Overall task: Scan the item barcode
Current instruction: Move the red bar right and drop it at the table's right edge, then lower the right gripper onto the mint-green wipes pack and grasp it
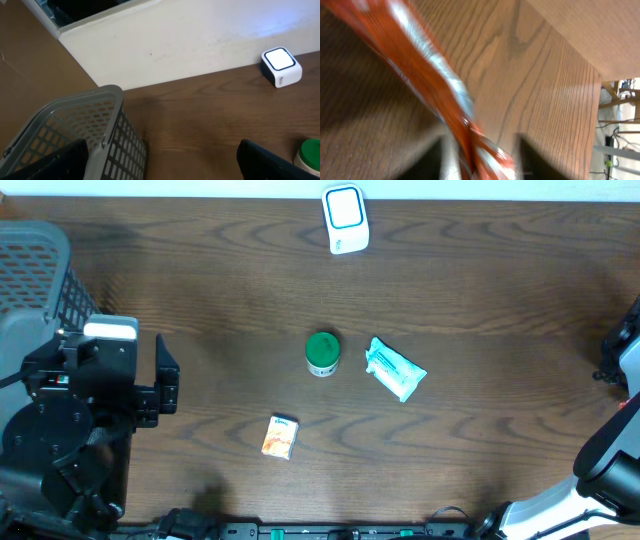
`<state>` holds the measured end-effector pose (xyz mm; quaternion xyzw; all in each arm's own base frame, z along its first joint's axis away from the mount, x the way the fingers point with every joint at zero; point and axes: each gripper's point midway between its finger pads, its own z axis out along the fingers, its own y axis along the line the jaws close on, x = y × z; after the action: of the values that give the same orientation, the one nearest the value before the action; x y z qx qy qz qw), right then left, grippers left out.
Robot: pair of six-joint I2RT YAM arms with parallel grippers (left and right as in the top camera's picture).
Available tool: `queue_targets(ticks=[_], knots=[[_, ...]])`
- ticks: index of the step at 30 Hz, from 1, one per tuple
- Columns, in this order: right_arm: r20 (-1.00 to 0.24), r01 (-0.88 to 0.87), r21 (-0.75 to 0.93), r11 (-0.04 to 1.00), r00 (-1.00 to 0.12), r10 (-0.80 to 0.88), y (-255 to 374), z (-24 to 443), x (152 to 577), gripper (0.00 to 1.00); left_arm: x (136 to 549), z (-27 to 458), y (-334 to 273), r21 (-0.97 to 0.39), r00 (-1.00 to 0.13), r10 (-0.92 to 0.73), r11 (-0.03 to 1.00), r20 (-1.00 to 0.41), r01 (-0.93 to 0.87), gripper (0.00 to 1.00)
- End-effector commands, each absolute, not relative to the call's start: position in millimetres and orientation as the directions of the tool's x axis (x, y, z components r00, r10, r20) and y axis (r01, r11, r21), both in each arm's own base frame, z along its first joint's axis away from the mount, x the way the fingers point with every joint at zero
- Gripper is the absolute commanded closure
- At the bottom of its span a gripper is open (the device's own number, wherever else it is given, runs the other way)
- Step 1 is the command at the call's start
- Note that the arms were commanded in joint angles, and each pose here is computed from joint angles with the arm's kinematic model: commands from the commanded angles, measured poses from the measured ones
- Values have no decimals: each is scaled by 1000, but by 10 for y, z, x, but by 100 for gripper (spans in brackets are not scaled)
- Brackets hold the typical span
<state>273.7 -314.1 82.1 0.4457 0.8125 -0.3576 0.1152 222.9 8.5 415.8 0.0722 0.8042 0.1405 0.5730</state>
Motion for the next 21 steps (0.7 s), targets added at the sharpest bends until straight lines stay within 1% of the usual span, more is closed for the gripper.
queue_targets(ticks=[1,3,5,7,9,10,11,12,13,14,16,18,21], knots=[[-525,797,-468,381,-598,605,-3152,1031,2867,1,2229,4174,72,303,-326,274,952,-905,-40,5],[-541,807,-411,423,-590,599,-3078,1191,2993,1,2229,4174,72,303,-326,274,952,-905,-40,5],[-555,807,-295,511,-580,597,-2899,1386,3197,1,2229,4174,72,303,-326,274,952,-905,-40,5],[-553,770,-132,624,-580,598,-2596,1572,3430,1,2229,4174,72,303,-326,274,952,-905,-40,5],[-527,660,87,746,-604,597,-2089,1758,3663,1,2229,4174,72,303,-326,274,952,-905,-40,5],[-519,588,179,788,-625,584,-1836,1849,3748,3,2229,4174,72,303,-326,274,952,-905,-40,5],[-512,505,256,825,-652,558,-1588,1936,3817,9,2229,4174,72,303,-326,274,952,-905,-40,5],[-502,426,328,843,-678,537,-1343,2012,3860,27,2229,4174,72,303,-326,274,952,-905,-40,5],[-487,344,407,846,-702,520,-1069,2086,3900,51,2229,4174,72,303,-326,274,952,-905,-40,5],[-468,258,483,837,-732,496,-783,2141,3932,70,2229,4175,72,303,-326,274,952,-905,-40,5],[-429,147,575,805,-783,449,-352,2174,3937,98,2229,4174,72,303,-326,274,952,-905,-40,5],[-392,82,599,797,-838,380,45,2061,3907,98,2229,4174,72,303,-326,274,952,-905,-40,5],[-329,45,557,829,-905,270,512,1731,3804,98,2229,4174,72,303,-326,274,952,-905,-40,5]])
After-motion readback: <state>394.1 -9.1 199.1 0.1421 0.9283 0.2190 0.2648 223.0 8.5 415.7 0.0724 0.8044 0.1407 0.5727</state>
